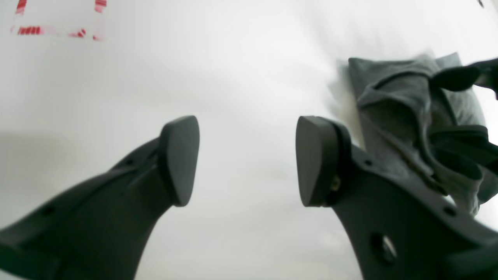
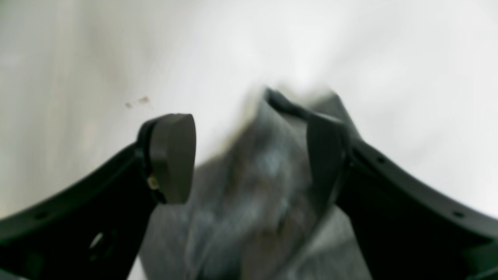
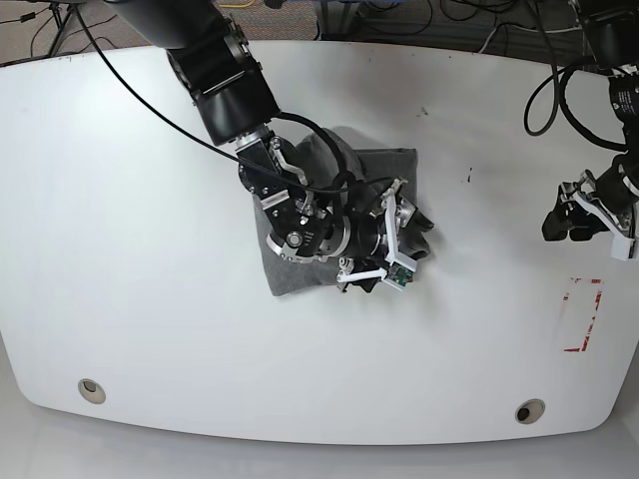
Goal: Layout the t-shirt on the table in an organized manner, then fold the t-shirt properly
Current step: 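Press and smooth the folded shirt bundle with the right gripper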
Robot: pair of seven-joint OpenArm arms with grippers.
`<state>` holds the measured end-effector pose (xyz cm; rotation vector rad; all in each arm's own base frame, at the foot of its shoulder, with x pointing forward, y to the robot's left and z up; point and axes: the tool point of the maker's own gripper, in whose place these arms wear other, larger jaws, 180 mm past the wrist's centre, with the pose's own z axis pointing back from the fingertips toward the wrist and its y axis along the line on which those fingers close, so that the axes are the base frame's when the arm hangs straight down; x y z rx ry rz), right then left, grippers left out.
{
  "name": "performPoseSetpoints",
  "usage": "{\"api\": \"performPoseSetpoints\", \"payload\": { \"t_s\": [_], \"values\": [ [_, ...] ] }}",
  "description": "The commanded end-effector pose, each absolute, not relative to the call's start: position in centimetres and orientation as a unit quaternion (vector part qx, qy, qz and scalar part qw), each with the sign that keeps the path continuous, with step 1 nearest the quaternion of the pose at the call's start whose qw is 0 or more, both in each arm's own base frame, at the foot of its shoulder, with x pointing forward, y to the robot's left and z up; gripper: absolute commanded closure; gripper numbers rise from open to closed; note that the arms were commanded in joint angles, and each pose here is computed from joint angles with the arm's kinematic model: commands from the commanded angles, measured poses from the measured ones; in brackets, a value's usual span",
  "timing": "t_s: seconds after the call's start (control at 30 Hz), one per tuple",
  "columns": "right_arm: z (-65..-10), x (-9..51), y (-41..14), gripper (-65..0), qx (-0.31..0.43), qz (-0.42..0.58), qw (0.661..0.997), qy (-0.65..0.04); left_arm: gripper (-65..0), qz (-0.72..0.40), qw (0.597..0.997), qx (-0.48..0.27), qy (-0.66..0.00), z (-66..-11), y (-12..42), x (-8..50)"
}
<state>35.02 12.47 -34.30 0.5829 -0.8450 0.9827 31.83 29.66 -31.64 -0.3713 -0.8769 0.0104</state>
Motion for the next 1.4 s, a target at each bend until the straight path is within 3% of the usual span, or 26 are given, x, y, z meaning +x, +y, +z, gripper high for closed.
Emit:
{"api": "performPoseSetpoints", "payload": {
  "t_s": [0.0,0.2,0.33,0.57,1.37],
  "values": [
    [-33.4,36.1,13.7,-41.7,0.277,0.444,0.747,-0.411,-36.8,-0.003,0.877,-0.176,-0.447,-29.9,30.0,32.6],
    [-34.2,36.2,14.6,-40.1,0.255,0.459,0.74,-0.42,-36.7,-0.002,0.878,-0.176,-0.445,-30.0,30.0,32.4],
    [-35.3,36.1,15.0,-28.2,0.25,0.464,0.741,-0.416,-36.7,-0.001,0.88,-0.176,-0.44,-30.4,30.0,32.1],
    [-35.5,36.3,15.2,-0.5,0.248,0.463,0.742,-0.416,-36.7,-0.001,0.881,-0.177,-0.438,-30.5,29.9,32.0],
    [-29.8,41.7,14.2,-1.3,0.195,0.421,0.737,-0.492,-36.7,0.004,0.88,-0.186,-0.437,-31.0,29.3,31.9]
  ]
}}
